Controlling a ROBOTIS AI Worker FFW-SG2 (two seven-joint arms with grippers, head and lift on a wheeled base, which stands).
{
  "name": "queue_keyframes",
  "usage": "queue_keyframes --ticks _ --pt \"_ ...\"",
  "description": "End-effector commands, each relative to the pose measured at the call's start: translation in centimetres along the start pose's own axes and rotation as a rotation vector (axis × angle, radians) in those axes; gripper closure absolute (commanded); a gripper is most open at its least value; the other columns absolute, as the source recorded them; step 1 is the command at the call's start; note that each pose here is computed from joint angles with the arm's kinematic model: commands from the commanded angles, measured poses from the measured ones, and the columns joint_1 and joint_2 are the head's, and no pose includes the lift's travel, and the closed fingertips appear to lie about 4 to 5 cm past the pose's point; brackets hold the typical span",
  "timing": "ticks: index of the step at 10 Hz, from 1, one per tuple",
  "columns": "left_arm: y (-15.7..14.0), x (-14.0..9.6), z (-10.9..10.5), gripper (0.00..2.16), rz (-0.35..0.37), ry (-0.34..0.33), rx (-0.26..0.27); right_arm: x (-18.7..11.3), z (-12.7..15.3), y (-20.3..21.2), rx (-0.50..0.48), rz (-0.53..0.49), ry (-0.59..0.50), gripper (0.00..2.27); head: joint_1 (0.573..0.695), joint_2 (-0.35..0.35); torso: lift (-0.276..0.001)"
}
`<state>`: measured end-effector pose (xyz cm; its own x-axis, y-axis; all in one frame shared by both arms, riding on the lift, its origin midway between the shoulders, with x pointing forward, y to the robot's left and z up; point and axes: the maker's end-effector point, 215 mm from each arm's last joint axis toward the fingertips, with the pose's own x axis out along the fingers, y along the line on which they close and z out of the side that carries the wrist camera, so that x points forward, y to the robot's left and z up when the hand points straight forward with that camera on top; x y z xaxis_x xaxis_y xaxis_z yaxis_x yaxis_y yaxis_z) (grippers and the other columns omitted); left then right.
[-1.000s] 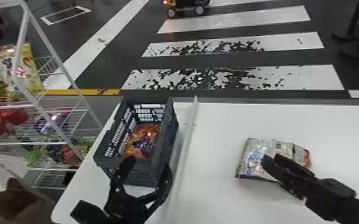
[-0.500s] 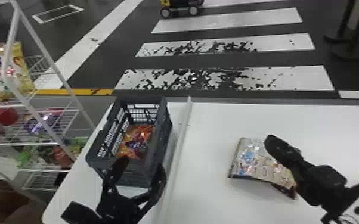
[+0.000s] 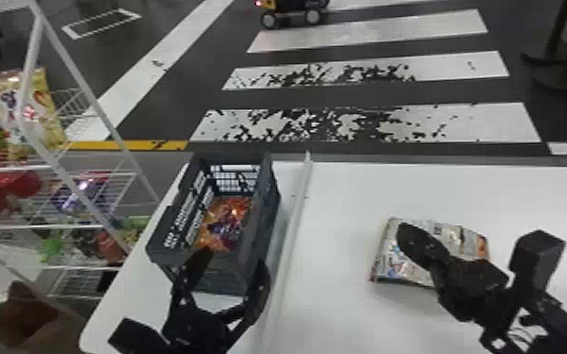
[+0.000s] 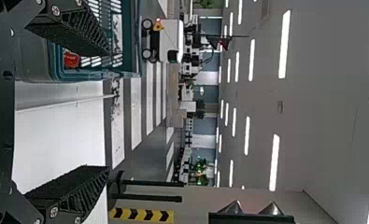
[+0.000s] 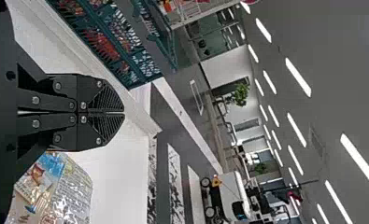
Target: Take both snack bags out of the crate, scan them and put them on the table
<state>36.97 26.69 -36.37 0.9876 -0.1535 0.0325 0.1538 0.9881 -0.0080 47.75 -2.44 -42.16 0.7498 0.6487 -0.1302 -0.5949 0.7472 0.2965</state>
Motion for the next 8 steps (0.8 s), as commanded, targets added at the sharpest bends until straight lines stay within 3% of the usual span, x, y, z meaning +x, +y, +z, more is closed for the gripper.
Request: queue_keyframes --ticks 1,4,8 --pt "0.1 -0.1 0.0 0.14 0.002 0.001 0.0 1.2 -1.5 0.2 -0.032 0.007 0.046 2.22 0.695 0.306 -0.094" --pt "0.1 -0.2 -0.2 0.14 0.003 0.004 0.001 3.5 -3.5 -1.3 -0.111 -0.021 0.114 2.22 0.695 0.333 -0.094" --pt "0.6 -0.3 -0.2 0.14 0.009 0.006 0.005 5.2 -4.5 -4.9 -0.182 -0.07 0.181 2.22 0.695 0.317 -0.094"
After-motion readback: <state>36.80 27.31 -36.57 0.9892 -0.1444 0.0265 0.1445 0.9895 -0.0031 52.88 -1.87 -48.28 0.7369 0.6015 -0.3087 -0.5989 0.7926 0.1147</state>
